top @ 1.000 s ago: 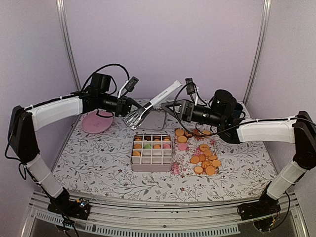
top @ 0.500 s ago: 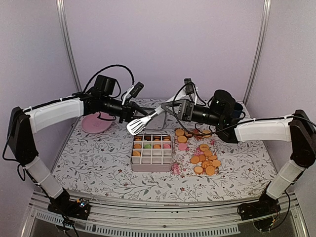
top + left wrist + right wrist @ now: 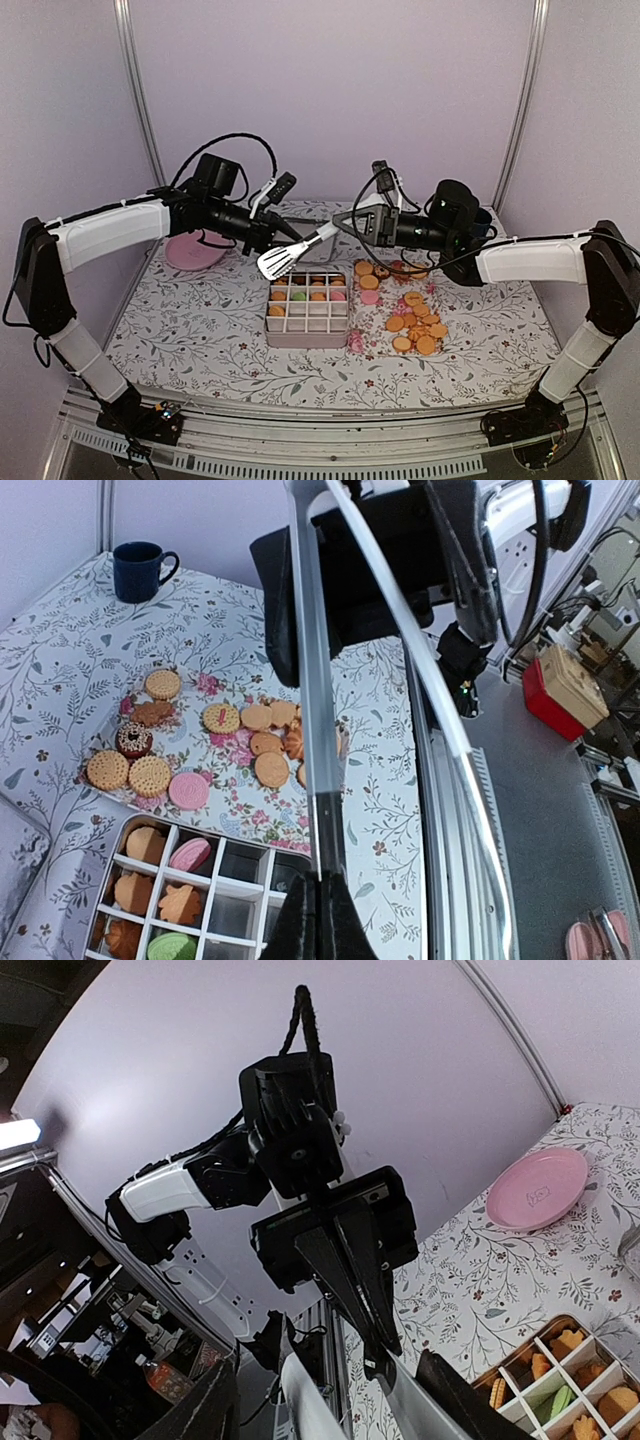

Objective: Pack the cookies
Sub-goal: Pass from the left arm to the right, then pick up the fake cookies from the plate, then place the fake cookies in the empty pocket of the box.

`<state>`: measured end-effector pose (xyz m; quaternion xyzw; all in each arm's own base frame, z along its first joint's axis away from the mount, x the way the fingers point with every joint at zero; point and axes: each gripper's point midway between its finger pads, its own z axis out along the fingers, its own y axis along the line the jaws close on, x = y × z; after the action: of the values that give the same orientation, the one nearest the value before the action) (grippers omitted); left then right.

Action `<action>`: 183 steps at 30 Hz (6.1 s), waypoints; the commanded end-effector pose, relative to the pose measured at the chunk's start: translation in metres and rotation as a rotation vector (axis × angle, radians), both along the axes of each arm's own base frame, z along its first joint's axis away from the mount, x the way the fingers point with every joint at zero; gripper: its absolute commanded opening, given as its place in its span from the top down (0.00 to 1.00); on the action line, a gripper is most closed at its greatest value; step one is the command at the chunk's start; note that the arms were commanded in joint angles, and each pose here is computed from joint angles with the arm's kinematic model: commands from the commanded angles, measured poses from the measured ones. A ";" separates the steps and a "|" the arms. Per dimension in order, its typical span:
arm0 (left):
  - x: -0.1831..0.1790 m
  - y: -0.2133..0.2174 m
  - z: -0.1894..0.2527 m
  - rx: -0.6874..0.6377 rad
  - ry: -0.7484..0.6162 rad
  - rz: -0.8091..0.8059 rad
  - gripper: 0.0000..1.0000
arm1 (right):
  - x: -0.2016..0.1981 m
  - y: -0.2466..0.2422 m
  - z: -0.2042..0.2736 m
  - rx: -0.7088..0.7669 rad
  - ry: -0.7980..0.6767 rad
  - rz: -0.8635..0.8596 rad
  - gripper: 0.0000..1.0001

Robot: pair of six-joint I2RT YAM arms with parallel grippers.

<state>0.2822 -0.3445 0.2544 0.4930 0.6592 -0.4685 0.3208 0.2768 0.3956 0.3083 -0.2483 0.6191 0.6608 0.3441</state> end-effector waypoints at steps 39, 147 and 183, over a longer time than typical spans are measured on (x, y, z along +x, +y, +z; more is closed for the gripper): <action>0.002 0.009 0.009 0.122 -0.104 0.082 0.45 | -0.003 -0.042 0.000 -0.176 -0.205 -0.240 0.60; 0.038 0.176 -0.016 0.257 -0.073 0.520 0.03 | 0.016 -0.211 -0.099 -0.903 -0.247 -0.902 0.89; 0.043 0.198 -0.033 0.276 -0.002 0.558 0.03 | -0.017 0.046 -0.032 -0.569 -0.500 -0.445 0.90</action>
<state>0.3279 -0.1484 0.2244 0.3310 0.8267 -0.2629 0.3714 0.2556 0.4274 0.2482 -0.3530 0.7416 0.2676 0.5037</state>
